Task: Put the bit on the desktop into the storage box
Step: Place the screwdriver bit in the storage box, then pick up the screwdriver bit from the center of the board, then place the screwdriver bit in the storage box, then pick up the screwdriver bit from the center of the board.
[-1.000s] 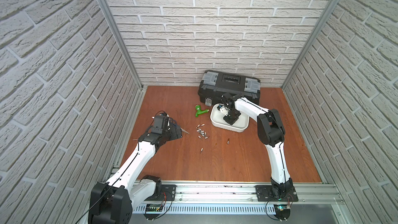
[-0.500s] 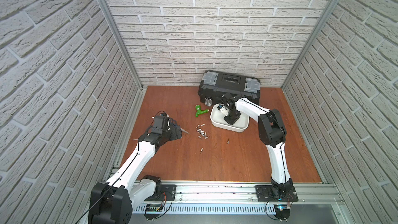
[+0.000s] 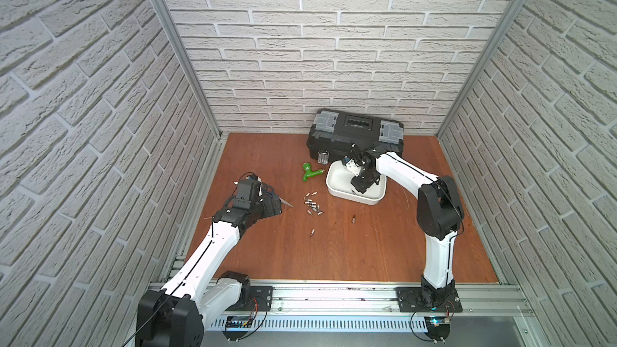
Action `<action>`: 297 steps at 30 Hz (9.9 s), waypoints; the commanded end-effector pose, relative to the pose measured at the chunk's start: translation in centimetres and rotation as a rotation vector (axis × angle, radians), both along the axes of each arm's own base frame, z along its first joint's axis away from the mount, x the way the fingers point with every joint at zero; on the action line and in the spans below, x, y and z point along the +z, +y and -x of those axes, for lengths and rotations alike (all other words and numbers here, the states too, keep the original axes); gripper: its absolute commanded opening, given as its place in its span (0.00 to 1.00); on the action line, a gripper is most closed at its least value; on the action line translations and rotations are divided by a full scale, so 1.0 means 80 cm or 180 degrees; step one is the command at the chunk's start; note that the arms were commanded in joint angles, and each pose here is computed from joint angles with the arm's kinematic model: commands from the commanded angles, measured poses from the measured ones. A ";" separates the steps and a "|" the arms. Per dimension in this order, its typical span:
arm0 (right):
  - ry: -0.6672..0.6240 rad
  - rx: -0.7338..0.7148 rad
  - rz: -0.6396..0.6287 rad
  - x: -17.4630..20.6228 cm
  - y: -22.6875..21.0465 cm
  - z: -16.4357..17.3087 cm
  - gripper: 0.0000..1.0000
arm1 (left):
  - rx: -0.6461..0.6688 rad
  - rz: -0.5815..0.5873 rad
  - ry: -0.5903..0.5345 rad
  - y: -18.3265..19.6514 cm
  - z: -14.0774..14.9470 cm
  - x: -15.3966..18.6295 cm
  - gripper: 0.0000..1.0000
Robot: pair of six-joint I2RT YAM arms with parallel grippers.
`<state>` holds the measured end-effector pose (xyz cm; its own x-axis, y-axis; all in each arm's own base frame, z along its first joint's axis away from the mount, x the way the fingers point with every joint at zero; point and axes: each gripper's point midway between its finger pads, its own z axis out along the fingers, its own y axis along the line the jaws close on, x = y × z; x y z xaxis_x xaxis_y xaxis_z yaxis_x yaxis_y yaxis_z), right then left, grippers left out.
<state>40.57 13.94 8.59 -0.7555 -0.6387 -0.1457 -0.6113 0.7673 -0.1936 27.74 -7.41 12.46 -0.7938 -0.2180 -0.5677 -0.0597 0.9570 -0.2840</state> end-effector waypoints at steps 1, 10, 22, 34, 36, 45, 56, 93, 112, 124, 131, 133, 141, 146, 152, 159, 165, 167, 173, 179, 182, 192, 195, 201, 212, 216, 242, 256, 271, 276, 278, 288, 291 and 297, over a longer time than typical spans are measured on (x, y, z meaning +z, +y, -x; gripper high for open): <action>-0.0315 -0.0090 -0.0088 0.040 -0.005 -0.002 0.63 | -0.0036 0.0048 -0.0064 -0.006 0.002 0.009 0.98; -0.0621 -0.0250 -0.0366 0.101 -0.008 0.032 0.83 | -0.0125 0.0024 -0.0079 -0.017 0.006 0.016 0.99; -0.0940 -0.0780 -0.0991 0.159 -0.012 0.084 0.99 | -0.0378 -0.0202 0.0001 -0.043 0.018 0.012 0.98; -0.0713 -0.1077 -0.1051 0.129 0.032 0.149 0.97 | -0.0371 -0.0237 -0.0025 -0.043 0.018 0.009 0.99; -0.0644 -0.1085 -0.1028 0.115 0.046 0.156 0.96 | -0.0366 -0.0236 -0.0019 -0.043 0.018 0.007 0.99; -0.0591 -0.1428 -0.0830 0.032 0.073 0.167 0.81 | -0.0347 -0.0208 -0.0033 -0.042 0.023 0.003 0.98; -0.0641 -0.1989 -0.0840 -0.052 0.072 0.165 0.55 | -0.0369 -0.0229 -0.0019 -0.043 0.020 0.004 0.99; -0.0678 -0.2089 -0.0629 -0.090 0.063 0.165 0.10 | -0.0354 -0.0335 0.0046 -0.039 0.019 0.001 0.99; -0.0985 -0.1536 -0.1111 0.046 0.087 0.145 0.09 | -0.0348 -0.0332 0.0057 -0.039 0.019 0.000 0.98; -0.1391 -0.1480 -0.1175 0.132 0.063 0.086 0.09 | -0.0349 -0.0333 0.0075 -0.038 0.021 0.000 0.98; -0.1320 -0.1637 -0.1155 0.122 0.031 0.045 0.09 | -0.0342 -0.0326 0.0060 -0.038 0.022 0.002 0.98; -0.1290 -0.1698 -0.1100 0.113 0.021 0.034 0.09 | -0.0341 -0.0333 0.0065 -0.038 0.022 0.001 0.98; -0.1078 -0.1833 -0.0961 0.066 0.001 0.004 0.09 | -0.0364 -0.0375 0.0062 -0.038 0.020 0.004 0.98; -0.0971 -0.1904 -0.0937 0.040 0.001 -0.008 0.09 | -0.0374 -0.0361 0.0075 -0.041 0.016 0.003 0.98; -0.0867 -0.1937 -0.0902 0.015 0.005 -0.016 0.09 | -0.0393 -0.0358 0.0086 -0.043 0.016 0.003 0.99; -0.0770 -0.1957 -0.0801 -0.009 0.002 -0.018 0.09 | -0.0398 -0.0387 0.0080 -0.041 0.016 0.004 0.98; -0.0675 -0.1954 -0.0682 -0.031 -0.002 -0.017 0.10 | -0.0404 -0.0388 0.0094 -0.042 0.015 0.000 0.98; -0.0657 -0.1950 -0.0661 -0.036 -0.001 -0.016 0.10 | -0.0411 -0.0397 0.0102 -0.043 0.014 0.000 0.98; -0.0612 -0.1945 -0.0639 -0.044 -0.002 -0.013 0.11 | -0.0419 -0.0424 0.0116 -0.042 0.014 -0.001 0.98; -0.0584 -0.1947 -0.0616 -0.050 -0.002 -0.011 0.11 | -0.0416 -0.0421 0.0126 -0.042 0.014 -0.002 0.99; -0.0589 -0.1948 -0.0621 -0.049 -0.002 -0.012 0.12 | -0.0419 -0.0418 0.0116 -0.043 0.014 -0.001 0.98; -0.0644 -0.1920 -0.0634 -0.031 -0.004 -0.011 0.21 | -0.0419 -0.0418 0.0104 -0.043 0.015 0.003 0.99; -0.0701 -0.1901 -0.0619 -0.020 -0.007 -0.010 0.32 | -0.0426 -0.0418 0.0108 -0.044 0.016 0.004 0.98; -0.0825 -0.1862 -0.0657 0.009 -0.012 -0.007 0.50 | -0.0465 -0.0429 0.0095 -0.047 0.019 0.008 0.98; -0.1438 -0.1950 -0.0769 0.104 -0.047 0.023 0.56 | -0.0740 -0.0446 0.0020 -0.081 0.033 0.014 0.99; -0.1855 -0.2105 -0.0738 0.140 -0.081 0.050 0.67 | -0.0849 -0.0590 0.0049 -0.094 0.040 0.015 0.98; -0.3511 -0.3048 -0.1310 0.231 -0.222 0.232 0.98 | -0.1747 -0.1105 0.0766 -0.199 0.060 -0.056 0.73; -0.3558 -0.3115 -0.1339 0.231 -0.225 0.235 0.98 | -0.1863 -0.1061 0.1167 -0.212 0.073 -0.107 0.48; -0.3562 -0.3129 -0.1302 0.230 -0.226 0.233 0.98 | -0.1892 -0.1064 0.1241 -0.210 0.076 -0.115 0.34; -0.3563 -0.3128 -0.1305 0.231 -0.226 0.233 0.98 | -0.1899 -0.1060 0.1295 -0.212 0.077 -0.123 0.31; -0.3560 -0.3126 -0.1302 0.230 -0.226 0.233 0.98 | -0.1906 -0.1075 0.1305 -0.212 0.077 -0.125 0.30; -0.3576 -0.3137 -0.1298 0.231 -0.226 0.231 0.98 | -0.1915 -0.1097 0.1371 -0.213 0.078 -0.137 0.22; -0.3565 -0.3134 -0.1276 0.229 -0.227 0.231 0.98 | -0.1913 -0.1132 0.1381 -0.211 0.078 -0.139 0.19; -0.3552 -0.3137 -0.1256 0.226 -0.227 0.231 0.98 | -0.1910 -0.1141 0.1340 -0.210 0.075 -0.136 0.12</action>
<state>21.85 -3.94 26.41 -0.2640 0.2375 -0.9348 0.4470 0.8890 0.0996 21.48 -23.88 1.77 -0.8852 0.4416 -0.1467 0.4488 0.8934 -0.0188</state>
